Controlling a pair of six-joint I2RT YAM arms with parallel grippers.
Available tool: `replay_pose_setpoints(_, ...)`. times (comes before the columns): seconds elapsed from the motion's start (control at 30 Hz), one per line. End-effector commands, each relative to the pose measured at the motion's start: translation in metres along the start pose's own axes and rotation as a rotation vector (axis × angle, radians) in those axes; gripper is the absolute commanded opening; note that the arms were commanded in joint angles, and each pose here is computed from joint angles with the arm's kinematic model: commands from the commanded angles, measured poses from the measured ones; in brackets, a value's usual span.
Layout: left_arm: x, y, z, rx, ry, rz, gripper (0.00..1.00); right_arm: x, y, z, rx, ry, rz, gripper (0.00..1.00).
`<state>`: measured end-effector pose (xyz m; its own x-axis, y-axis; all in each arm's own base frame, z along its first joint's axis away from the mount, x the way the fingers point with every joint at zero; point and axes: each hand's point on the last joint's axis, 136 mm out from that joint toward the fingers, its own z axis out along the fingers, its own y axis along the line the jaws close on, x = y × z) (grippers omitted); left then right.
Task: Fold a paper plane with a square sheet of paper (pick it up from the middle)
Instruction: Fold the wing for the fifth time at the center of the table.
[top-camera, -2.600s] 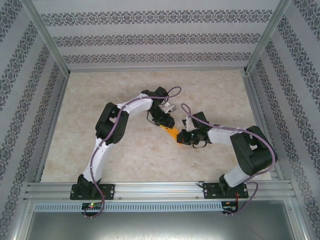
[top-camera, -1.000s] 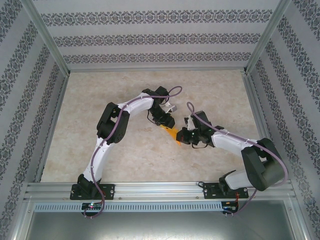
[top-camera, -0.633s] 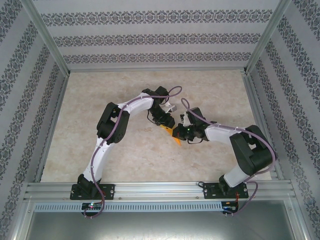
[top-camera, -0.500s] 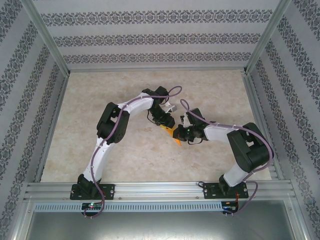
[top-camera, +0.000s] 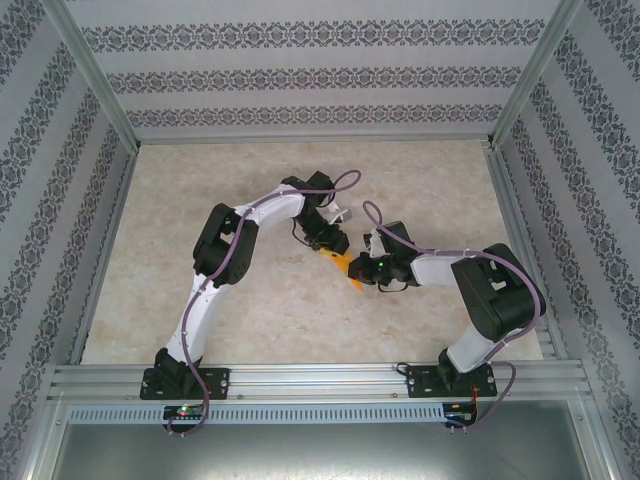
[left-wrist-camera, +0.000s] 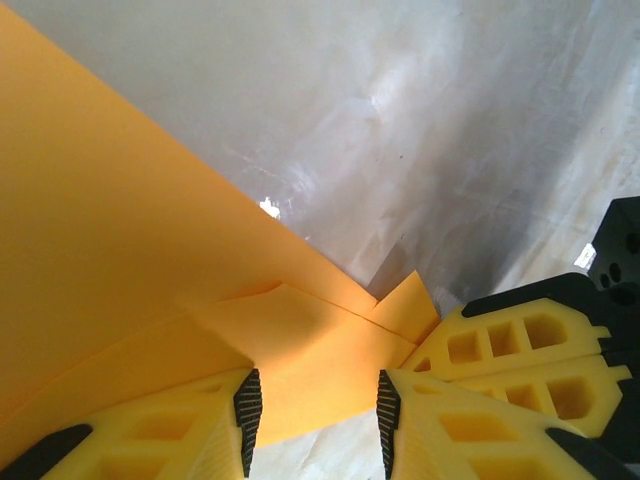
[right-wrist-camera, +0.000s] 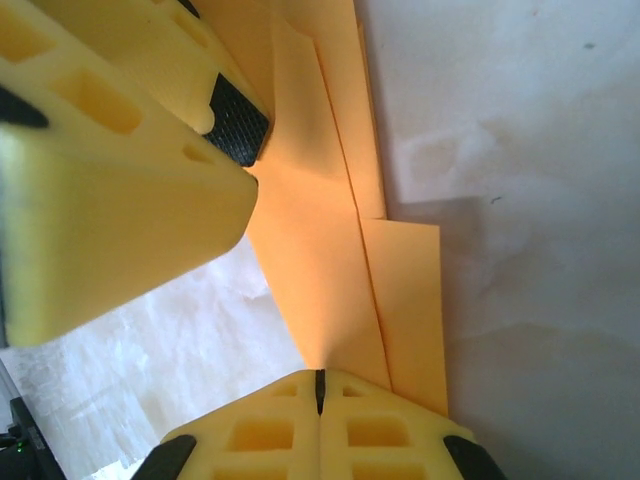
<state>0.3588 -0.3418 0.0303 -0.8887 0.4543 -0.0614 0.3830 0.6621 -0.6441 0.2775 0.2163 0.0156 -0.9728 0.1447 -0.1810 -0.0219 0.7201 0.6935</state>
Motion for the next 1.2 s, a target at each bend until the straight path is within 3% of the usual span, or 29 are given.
replay_pose_setpoints(0.0, -0.015, 0.043, -0.009, -0.077, -0.046, -0.045, 0.41, 0.035, -0.040, 0.000, 0.117, 0.086, 0.070, 0.02)
replay_pose_setpoints(0.6, -0.028, 0.090, -0.030, -0.102, -0.100, -0.114, 0.41, 0.048, -0.047, -0.005, 0.110, 0.102, 0.093, 0.01)
replay_pose_setpoints(1.17, -0.050, 0.087, -0.068, -0.155, -0.195, -0.097, 0.41, 0.048, -0.039, -0.002, 0.062, 0.109, 0.091, 0.01)
